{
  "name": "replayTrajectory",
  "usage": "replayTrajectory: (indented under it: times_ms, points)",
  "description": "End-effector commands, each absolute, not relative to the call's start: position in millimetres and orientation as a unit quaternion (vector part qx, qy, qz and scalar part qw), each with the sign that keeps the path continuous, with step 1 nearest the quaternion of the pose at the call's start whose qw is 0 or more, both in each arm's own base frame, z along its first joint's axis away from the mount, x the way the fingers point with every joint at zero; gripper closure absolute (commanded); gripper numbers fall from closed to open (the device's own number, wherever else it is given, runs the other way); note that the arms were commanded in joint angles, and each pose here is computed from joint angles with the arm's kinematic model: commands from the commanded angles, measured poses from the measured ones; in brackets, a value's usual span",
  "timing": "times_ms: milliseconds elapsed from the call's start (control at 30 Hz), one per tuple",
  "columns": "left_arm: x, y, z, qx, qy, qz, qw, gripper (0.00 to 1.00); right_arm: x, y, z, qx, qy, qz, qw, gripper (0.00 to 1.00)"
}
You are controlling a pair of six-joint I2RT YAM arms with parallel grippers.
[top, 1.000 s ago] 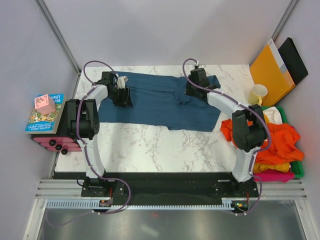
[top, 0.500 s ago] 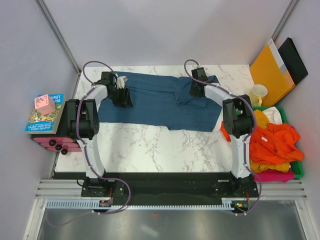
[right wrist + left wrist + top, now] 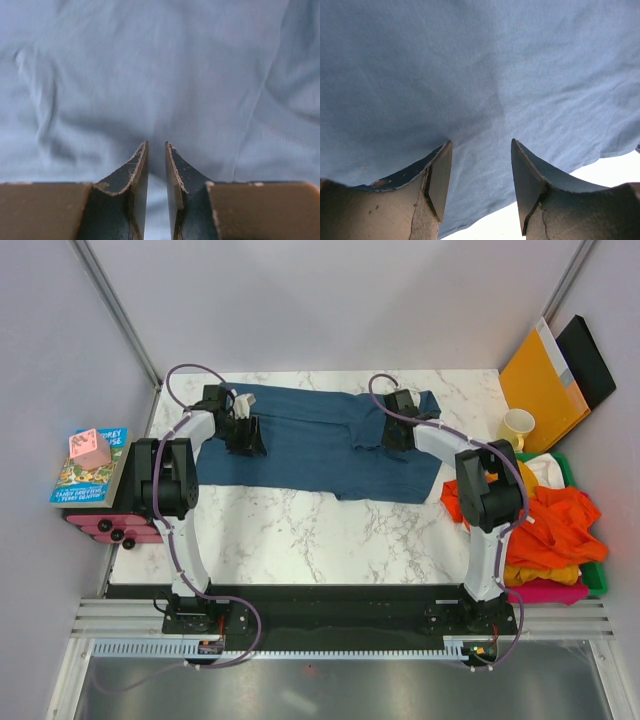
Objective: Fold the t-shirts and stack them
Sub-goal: Fold the tshirt
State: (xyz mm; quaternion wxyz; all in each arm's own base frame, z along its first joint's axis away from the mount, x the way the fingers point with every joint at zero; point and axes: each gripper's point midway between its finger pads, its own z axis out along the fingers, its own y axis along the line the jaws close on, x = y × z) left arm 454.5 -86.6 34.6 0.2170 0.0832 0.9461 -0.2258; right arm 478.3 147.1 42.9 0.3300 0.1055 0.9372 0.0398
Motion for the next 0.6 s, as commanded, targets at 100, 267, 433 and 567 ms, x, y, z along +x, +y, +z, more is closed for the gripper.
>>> replayTrajectory:
  times_ms: [100, 267, 433, 567]
  points:
    - [453.5, -93.1, 51.4, 0.084, 0.937, -0.244, 0.234, 0.43, 437.6, 171.0, 66.2, 0.091, 0.932, 0.084, 0.341, 0.73]
    - [452.7, -93.5, 51.7, 0.085, 0.937, -0.245, 0.234, 0.43, 424.5, 169.7, 63.5, 0.084, 0.937, 0.082, 0.330, 0.73]
    - [462.1, -93.0, 61.5, 0.084, 0.934, -0.242, 0.249, 0.43, 470.8, 131.9, 125.3, 0.158, 0.891, 0.067, 0.421, 0.71]
    - [481.6, -95.5, 75.2, 0.084, 0.926, -0.249, 0.269, 0.42, 524.2, 128.2, 147.7, 0.177, 0.874, 0.074, 0.446, 0.70]
